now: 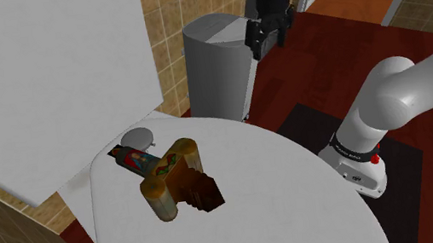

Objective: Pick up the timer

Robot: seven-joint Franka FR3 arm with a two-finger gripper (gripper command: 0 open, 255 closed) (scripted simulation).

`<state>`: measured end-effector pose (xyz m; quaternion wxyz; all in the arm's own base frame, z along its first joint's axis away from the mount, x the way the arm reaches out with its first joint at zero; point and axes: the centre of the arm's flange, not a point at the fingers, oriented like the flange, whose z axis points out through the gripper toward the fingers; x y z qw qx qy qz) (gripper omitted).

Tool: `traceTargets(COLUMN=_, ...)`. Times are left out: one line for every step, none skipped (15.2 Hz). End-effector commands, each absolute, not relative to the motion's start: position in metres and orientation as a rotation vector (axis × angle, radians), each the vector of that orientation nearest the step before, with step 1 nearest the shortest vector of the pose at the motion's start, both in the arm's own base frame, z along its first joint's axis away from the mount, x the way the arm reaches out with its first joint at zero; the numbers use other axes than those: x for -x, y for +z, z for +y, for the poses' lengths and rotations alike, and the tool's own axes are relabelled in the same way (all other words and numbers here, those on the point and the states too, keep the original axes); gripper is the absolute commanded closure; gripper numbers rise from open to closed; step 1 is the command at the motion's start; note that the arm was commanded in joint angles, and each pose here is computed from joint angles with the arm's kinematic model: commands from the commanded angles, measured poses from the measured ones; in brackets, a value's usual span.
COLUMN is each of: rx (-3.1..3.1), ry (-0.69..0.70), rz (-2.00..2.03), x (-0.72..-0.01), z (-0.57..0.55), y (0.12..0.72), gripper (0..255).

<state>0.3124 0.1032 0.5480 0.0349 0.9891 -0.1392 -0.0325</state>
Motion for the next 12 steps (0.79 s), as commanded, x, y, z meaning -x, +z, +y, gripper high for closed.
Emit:
traceTargets(rx=-3.034, ry=-0.1, rz=-0.515, x=-0.314, z=0.127, y=0.541, gripper=0)
traceTargets(rx=-3.03, ry=-0.1, rz=-0.554, x=-0.317, z=0.139, y=0.537, gripper=0)
traceTargets(rx=-3.026, ry=-0.099, rz=-0.593, x=-0.319, z=0.151, y=0.533, gripper=0)
traceTargets(rx=-3.021, ry=-0.099, rz=-0.632, x=-0.322, z=0.162, y=0.53, gripper=0)
traceTargets(rx=-3.016, ry=-0.099, rz=-0.671, x=-0.326, z=0.174, y=0.526, gripper=0)
traceTargets(rx=-3.01, ry=-0.098, rz=-0.71, x=-0.329, z=0.186, y=0.523, gripper=0)
traceTargets(rx=-3.004, ry=-0.098, rz=-0.749, x=-0.333, z=0.197, y=0.519, gripper=0)
traceTargets(rx=-2.997, ry=-0.097, rz=-0.788, x=-0.337, z=0.209, y=0.516, gripper=0)
traceTargets(rx=-2.99, ry=-0.097, rz=-0.827, x=-0.342, z=0.22, y=0.512, gripper=0)
traceTargets(rx=-2.982, ry=-0.097, rz=-0.866, x=-0.346, z=0.231, y=0.509, gripper=0)
traceTargets(rx=-2.974, ry=-0.096, rz=-0.905, x=-0.351, z=0.242, y=0.505, gripper=0)
traceTargets(rx=-2.965, ry=-0.096, rz=-0.943, x=-0.357, z=0.253, y=0.502, gripper=0)
